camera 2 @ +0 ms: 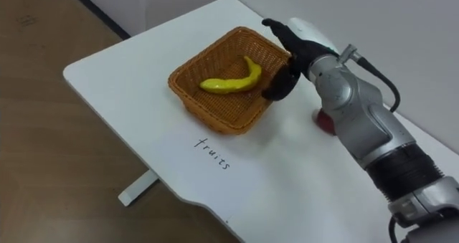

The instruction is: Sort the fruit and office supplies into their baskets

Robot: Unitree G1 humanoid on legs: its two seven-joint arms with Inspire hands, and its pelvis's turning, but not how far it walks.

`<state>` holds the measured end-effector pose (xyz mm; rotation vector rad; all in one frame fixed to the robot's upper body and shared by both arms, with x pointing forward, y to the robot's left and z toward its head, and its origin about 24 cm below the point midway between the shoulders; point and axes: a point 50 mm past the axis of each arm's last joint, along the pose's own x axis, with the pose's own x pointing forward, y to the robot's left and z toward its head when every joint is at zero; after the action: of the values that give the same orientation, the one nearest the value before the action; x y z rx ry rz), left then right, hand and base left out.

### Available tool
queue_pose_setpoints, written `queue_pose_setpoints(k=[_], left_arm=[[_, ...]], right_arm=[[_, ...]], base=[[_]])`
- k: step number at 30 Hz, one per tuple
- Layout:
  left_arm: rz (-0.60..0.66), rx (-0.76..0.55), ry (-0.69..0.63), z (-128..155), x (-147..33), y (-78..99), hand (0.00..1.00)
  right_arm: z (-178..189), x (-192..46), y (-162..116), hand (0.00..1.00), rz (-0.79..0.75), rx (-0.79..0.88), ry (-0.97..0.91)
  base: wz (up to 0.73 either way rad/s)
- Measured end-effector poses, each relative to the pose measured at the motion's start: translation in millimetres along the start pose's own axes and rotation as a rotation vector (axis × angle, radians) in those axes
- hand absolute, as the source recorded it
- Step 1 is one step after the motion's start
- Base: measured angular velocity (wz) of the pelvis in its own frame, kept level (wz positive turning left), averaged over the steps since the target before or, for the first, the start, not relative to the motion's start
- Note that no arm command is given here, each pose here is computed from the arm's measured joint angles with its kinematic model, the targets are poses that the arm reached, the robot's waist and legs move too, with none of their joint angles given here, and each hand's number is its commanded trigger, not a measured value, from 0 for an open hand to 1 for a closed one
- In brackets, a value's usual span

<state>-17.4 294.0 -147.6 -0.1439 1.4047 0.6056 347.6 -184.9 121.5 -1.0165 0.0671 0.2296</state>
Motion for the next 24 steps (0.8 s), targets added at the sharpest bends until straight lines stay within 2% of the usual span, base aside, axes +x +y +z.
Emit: queue_pose_setpoints(k=[10,24], left_arm=[[0.007,0.002,-0.013,3,0.2,-2.1,0.0],[-0.015,0.016,-0.047,13,-0.3,-10.1,0.0]], right_arm=[[-18,-7,-32,0.0,-0.13,0.113,0.047],[-25,-9,-35,0.0,-0.137,0.093,0.077]], base=[[-0.09],[-0.03]])
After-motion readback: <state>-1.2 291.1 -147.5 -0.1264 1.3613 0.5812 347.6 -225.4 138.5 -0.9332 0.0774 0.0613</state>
